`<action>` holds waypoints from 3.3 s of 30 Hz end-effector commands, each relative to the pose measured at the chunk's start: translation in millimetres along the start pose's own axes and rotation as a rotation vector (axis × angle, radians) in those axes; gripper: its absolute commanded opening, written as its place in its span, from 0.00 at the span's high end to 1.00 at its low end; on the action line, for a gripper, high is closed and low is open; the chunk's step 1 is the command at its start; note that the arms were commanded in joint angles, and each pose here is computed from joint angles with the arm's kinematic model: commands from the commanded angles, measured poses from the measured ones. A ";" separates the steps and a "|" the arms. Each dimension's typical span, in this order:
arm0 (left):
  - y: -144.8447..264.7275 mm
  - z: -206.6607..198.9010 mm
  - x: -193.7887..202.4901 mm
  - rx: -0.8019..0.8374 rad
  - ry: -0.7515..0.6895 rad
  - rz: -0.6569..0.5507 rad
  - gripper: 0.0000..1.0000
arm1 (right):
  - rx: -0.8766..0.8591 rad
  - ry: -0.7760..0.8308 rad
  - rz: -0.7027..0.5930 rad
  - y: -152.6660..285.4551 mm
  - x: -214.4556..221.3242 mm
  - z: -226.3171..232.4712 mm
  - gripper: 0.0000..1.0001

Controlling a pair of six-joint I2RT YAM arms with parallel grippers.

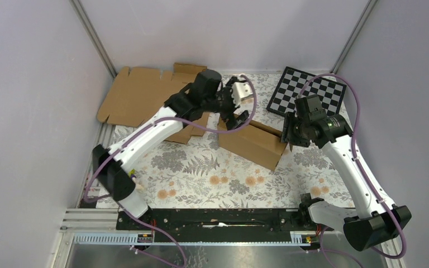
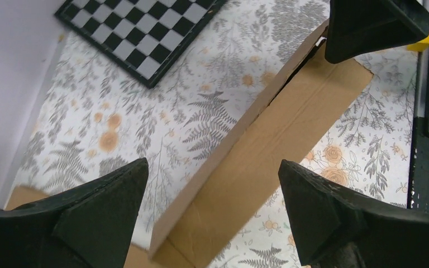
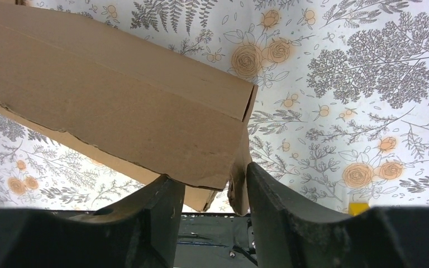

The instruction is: Fold the paper box

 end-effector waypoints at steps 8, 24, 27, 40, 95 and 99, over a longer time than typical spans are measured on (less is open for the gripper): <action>-49.7 -8.6 -0.6 0.230 -0.033 0.010 0.03 | 0.014 0.019 -0.044 8.9 6.1 -11.2 0.62; -89.0 -28.6 29.2 0.222 -0.050 0.137 0.12 | -0.099 -0.063 0.030 26.1 3.9 8.8 0.85; -95.3 -31.4 35.0 0.226 -0.048 0.157 0.17 | -0.123 -0.095 0.070 24.0 7.9 12.5 0.87; -110.1 -36.5 53.1 0.206 -0.045 0.216 0.43 | -0.199 -0.236 0.112 29.4 8.5 26.3 0.92; -117.8 -40.4 63.0 0.216 -0.017 0.245 0.55 | -0.149 -0.149 0.020 9.9 29.5 -8.9 0.33; -116.1 -39.7 61.8 0.219 -0.018 0.257 0.55 | -0.152 -0.170 0.030 9.6 25.7 -4.6 0.49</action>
Point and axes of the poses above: each gripper's point midway between its finger pads, its own y axis back along the fingers, its own z axis along the line the jaws close on, x = y × z, the point moved 8 cm from there along y, back along the fingers, and after that the axes turned 9 degrees about -y, right-handed, at the moved point
